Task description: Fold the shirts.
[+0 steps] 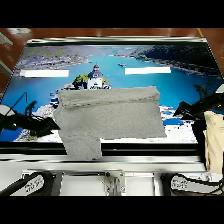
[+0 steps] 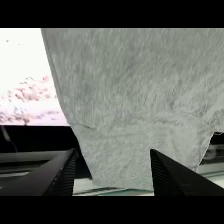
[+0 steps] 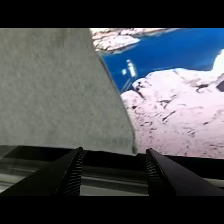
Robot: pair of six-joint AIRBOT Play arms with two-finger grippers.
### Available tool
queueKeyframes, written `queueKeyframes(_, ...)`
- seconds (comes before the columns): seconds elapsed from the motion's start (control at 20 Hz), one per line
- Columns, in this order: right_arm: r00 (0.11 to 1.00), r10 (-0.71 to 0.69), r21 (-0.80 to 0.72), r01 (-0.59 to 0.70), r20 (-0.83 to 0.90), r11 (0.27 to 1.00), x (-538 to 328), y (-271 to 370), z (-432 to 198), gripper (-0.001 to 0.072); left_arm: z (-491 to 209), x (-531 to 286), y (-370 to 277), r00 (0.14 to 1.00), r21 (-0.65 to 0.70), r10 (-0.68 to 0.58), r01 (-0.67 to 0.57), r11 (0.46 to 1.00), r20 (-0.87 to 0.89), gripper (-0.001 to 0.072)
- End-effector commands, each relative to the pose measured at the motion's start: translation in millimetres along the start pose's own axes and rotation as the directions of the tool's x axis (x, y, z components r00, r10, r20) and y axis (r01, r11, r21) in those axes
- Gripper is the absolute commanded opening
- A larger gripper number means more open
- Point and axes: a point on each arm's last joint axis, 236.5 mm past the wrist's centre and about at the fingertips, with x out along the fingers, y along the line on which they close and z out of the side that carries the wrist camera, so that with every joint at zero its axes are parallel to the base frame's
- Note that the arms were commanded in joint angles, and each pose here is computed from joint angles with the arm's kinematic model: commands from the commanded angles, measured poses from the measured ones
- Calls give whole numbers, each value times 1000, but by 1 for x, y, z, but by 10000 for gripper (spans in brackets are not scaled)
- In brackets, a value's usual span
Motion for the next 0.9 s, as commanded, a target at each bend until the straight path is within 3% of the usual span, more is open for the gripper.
queueKeyframes(0.0, 988, 151, 60, -150, -16, 987, 14, 24, -12, 493, -47, 34, 7, 994, -49, -94, 92, 995, -47, 571)
queueKeyframes(0.45, 990, 137, 45, -137, 20, 990, 21, 38, -1, 493, -47, 64, 27, 995, -95, -76, 69, 993, -65, 570)
queueKeyframes(0.6, 990, 136, 70, -137, 21, 988, 22, 38, 0, 493, -41, 71, 14, 990, -71, -128, 124, 990, -54, 565)
queueKeyframes(0.7, 991, 136, 79, -137, 22, 987, 22, 37, 0, 493, -34, 79, -3, 985, -63, -167, 165, 984, -32, 519)
queueKeyframes(0.75, 991, 136, 93, -137, 21, 986, 22, 37, 0, 494, -35, 84, -11, 982, -53, -184, 182, 982, -42, 459)
queueKeyframes(0.85, 991, 136, 105, -136, 10, 985, 22, 38, -3, 493, -42, 89, -18, 979, -26, -190, 189, 982, -69, 101)
